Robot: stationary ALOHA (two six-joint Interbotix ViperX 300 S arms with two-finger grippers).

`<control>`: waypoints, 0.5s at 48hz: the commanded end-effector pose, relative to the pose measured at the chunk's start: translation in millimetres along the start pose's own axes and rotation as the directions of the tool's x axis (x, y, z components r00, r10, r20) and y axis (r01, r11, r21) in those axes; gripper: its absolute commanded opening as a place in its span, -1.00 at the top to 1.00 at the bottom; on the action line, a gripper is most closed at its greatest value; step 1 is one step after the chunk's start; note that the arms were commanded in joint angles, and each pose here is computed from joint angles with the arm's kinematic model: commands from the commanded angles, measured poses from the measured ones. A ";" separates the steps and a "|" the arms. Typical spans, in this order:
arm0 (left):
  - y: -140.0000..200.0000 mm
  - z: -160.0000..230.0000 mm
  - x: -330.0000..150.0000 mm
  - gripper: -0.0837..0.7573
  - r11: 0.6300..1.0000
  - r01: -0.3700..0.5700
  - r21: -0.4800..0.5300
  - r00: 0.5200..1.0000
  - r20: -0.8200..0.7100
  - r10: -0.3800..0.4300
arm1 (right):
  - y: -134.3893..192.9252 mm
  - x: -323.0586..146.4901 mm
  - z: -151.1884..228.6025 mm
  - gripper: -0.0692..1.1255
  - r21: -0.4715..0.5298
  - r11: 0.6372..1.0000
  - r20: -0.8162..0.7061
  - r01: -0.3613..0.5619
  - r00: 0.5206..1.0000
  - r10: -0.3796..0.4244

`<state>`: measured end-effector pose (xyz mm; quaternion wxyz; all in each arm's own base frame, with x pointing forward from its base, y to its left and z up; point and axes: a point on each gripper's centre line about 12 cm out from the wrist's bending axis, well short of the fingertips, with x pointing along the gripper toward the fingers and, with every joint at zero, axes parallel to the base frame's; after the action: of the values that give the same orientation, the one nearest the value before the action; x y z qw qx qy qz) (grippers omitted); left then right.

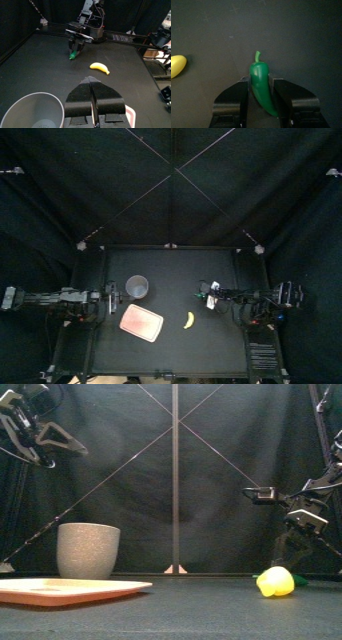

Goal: Pick the green pepper then place it in the grey bowl
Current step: Place green pepper in the grey bowl

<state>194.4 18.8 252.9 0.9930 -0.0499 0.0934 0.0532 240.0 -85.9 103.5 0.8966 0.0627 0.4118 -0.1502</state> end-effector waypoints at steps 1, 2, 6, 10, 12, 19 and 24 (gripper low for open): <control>-0.4 4.2 0.9 0.55 1.000 0.001 0.005 1.000 0.011 -0.001 | 1.8 -1.7 14.3 -0.20 -0.003 1.000 0.045 -0.004 0.999 0.005; -0.4 4.5 0.6 0.55 1.000 0.001 0.005 1.000 0.012 -0.001 | 2.5 -1.7 16.0 -0.20 -0.005 1.000 0.048 -0.006 0.999 0.007; -0.3 3.7 0.6 0.55 1.000 0.001 0.003 1.000 0.009 -0.001 | 6.6 -4.3 29.8 -0.20 -0.017 1.000 0.087 -0.016 0.996 0.017; -0.2 2.8 0.9 0.55 1.000 0.000 0.002 1.000 0.006 0.000 | 10.0 -5.5 39.9 -0.20 -0.034 0.999 0.109 -0.022 0.994 0.026; -0.2 3.2 0.6 0.55 1.000 0.000 0.000 1.000 0.009 0.000 | 9.9 -4.1 39.7 -0.20 -0.035 0.999 0.095 -0.022 0.995 0.025; 0.2 1.7 0.8 0.55 1.000 -0.001 0.003 1.000 0.005 0.001 | 11.8 -2.3 50.6 -0.20 -0.040 0.999 0.104 -0.025 0.994 0.029; 0.2 1.7 0.8 0.55 1.000 -0.001 0.004 1.000 0.005 0.001 | 18.6 -10.1 79.8 -0.20 -0.064 0.997 0.184 -0.035 0.982 0.046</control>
<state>193.3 18.4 249.3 0.9925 -0.0501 0.0980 0.0526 280.1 -84.7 135.2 0.9181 0.0426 0.3719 -0.1300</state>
